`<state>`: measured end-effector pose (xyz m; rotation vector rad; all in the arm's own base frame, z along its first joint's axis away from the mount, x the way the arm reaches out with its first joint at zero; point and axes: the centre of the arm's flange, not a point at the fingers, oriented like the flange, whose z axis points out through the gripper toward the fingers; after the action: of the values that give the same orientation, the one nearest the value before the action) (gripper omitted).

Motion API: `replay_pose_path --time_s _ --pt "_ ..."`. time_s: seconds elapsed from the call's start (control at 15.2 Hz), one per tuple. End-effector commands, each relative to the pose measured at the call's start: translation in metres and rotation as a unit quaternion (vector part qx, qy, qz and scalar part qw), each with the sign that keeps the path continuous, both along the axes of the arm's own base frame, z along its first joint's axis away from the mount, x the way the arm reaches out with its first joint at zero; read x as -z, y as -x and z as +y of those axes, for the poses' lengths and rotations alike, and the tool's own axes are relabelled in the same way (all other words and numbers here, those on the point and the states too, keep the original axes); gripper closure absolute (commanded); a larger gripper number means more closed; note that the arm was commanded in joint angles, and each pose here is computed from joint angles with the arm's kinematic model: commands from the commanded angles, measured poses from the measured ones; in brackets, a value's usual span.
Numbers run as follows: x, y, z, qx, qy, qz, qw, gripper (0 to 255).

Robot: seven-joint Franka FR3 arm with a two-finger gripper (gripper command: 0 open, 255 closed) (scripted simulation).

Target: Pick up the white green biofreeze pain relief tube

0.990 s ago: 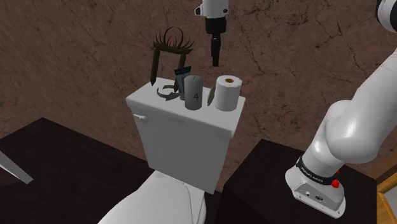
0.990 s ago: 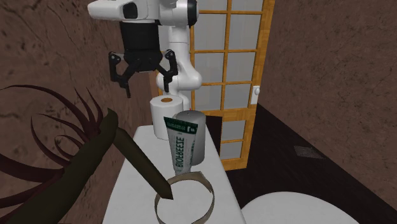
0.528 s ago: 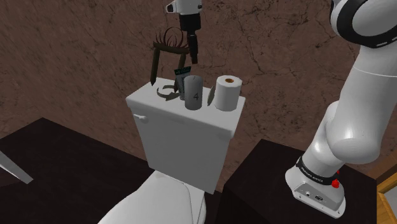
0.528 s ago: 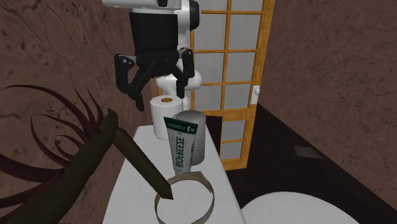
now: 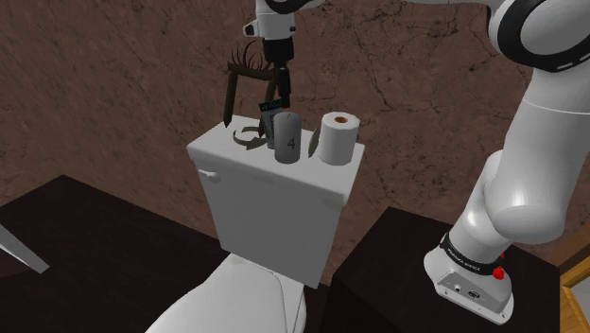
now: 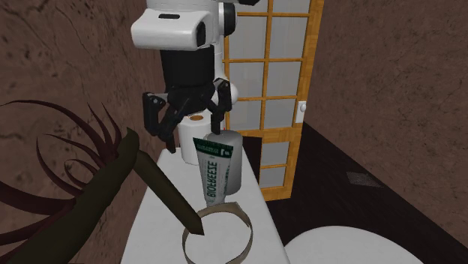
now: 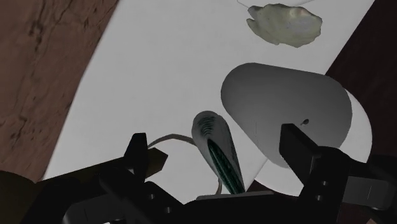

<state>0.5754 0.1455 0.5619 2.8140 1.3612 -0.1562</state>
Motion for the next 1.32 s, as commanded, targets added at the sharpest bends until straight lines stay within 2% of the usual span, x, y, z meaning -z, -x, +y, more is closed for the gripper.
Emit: replay_pose_path --time_s 0.0,0.07,0.13,0.73,1.25 --pt "0.003 0.0 0.001 0.0 0.0 0.0 1.0 0" --pt "0.003 0.0 0.001 0.0 0.0 0.0 1.0 0" --pt "0.003 0.0 0.001 0.0 0.0 0.0 1.0 255" --pt "0.003 0.0 0.001 0.0 0.0 0.0 1.0 255" --pt "-0.039 0.0 0.001 0.0 0.0 0.0 1.0 255"
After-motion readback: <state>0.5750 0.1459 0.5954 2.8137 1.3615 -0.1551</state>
